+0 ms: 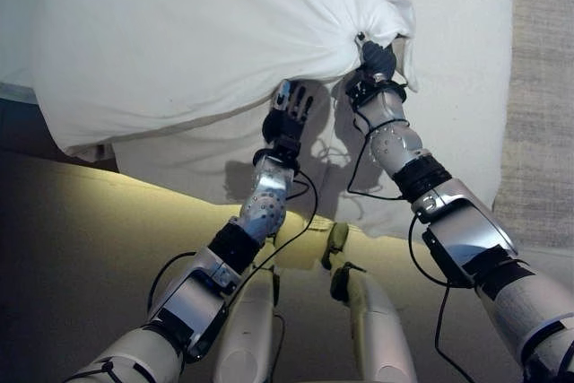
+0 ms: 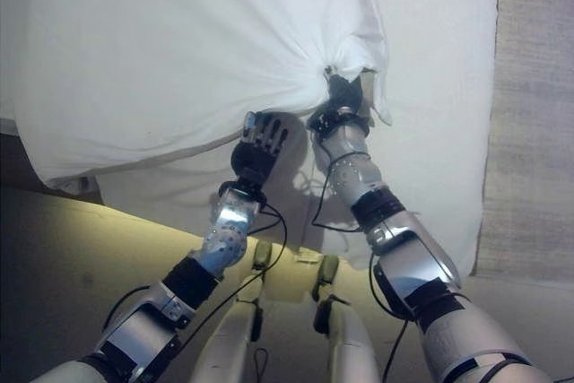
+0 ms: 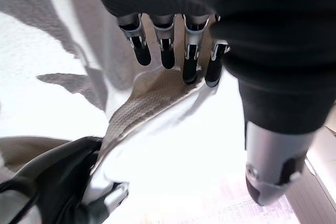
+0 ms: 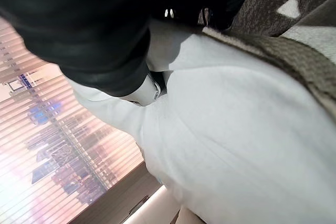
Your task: Make the bed
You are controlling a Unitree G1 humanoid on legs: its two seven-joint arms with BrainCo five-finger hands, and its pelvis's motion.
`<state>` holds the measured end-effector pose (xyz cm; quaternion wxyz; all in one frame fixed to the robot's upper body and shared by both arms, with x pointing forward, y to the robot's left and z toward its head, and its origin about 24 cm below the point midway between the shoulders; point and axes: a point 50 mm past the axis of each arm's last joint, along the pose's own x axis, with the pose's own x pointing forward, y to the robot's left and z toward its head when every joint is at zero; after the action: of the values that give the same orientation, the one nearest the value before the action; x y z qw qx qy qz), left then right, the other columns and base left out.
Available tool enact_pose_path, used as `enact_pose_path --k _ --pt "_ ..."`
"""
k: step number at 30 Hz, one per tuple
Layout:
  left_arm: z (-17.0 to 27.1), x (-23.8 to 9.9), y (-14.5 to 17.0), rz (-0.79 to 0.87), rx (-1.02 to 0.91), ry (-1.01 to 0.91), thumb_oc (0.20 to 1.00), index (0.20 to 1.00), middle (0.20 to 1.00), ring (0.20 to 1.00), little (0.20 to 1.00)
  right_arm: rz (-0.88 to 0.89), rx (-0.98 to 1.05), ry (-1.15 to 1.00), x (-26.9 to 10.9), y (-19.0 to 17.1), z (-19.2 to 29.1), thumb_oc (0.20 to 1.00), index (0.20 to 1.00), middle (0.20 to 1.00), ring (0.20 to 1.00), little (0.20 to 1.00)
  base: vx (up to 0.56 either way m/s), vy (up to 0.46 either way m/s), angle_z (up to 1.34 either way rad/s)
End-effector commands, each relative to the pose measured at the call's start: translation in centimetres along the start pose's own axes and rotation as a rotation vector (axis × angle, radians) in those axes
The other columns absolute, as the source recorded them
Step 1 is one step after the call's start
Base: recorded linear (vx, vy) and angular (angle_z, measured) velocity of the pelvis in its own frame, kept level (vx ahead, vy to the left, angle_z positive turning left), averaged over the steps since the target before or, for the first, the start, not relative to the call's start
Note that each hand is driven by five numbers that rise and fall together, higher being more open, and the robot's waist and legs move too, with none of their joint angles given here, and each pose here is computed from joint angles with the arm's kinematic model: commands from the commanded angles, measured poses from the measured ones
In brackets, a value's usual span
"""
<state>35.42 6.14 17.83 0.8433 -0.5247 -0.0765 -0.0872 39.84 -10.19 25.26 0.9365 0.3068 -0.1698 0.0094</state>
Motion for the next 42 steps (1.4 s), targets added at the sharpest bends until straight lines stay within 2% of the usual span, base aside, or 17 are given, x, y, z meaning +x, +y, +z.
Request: enact_pose_path --k 1,16,21,26,34,42 --pt "3.2 1.1 -0.5 0.017 -0.012 -0.205 1.000 1.000 1.000 1.000 1.000 0.041 0.040 -0.102 -1.3 -1.1 0.7 0.200 0.200 0.200 0.200 0.200 0.00 0.000 0.00" --pt "5.6 1.9 0.1 0.106 -0.122 -0.324 1.000 1.000 1.000 1.000 1.000 -0.029 0.086 -0.116 -2.0 -2.2 0.1 0.200 0.200 0.200 0.200 0.200 0.00 0.000 0.00" --pt "5.0 1.6 1.1 0.038 -0.163 -0.225 1.000 1.000 1.000 1.000 1.000 -0.055 0.075 -0.104 -1.8 -3.2 0.0 0.200 0.200 0.200 0.200 0.200 0.00 0.000 0.00" --pt "3.0 0.9 1.5 -0.047 -0.336 -0.096 1.000 1.000 1.000 1.000 1.000 -0.059 0.071 -0.054 -2.1 -4.2 -1.2 0.200 0.200 0.200 0.200 0.200 0.00 0.000 0.00" --pt "2.4 1.0 -1.3 -0.146 -0.460 -0.084 1.000 1.000 1.000 1.000 1.000 -0.060 0.049 -0.004 -3.6 -5.8 -2.8 0.200 0.200 0.200 0.200 0.200 0.00 -0.002 0.07" --pt "2.3 0.6 -2.7 -0.232 -0.447 -0.060 1.000 1.000 1.000 1.000 1.000 -0.103 0.033 0.019 -4.5 -7.6 -3.5 0.200 0.200 0.200 0.200 0.200 0.00 0.000 0.05"
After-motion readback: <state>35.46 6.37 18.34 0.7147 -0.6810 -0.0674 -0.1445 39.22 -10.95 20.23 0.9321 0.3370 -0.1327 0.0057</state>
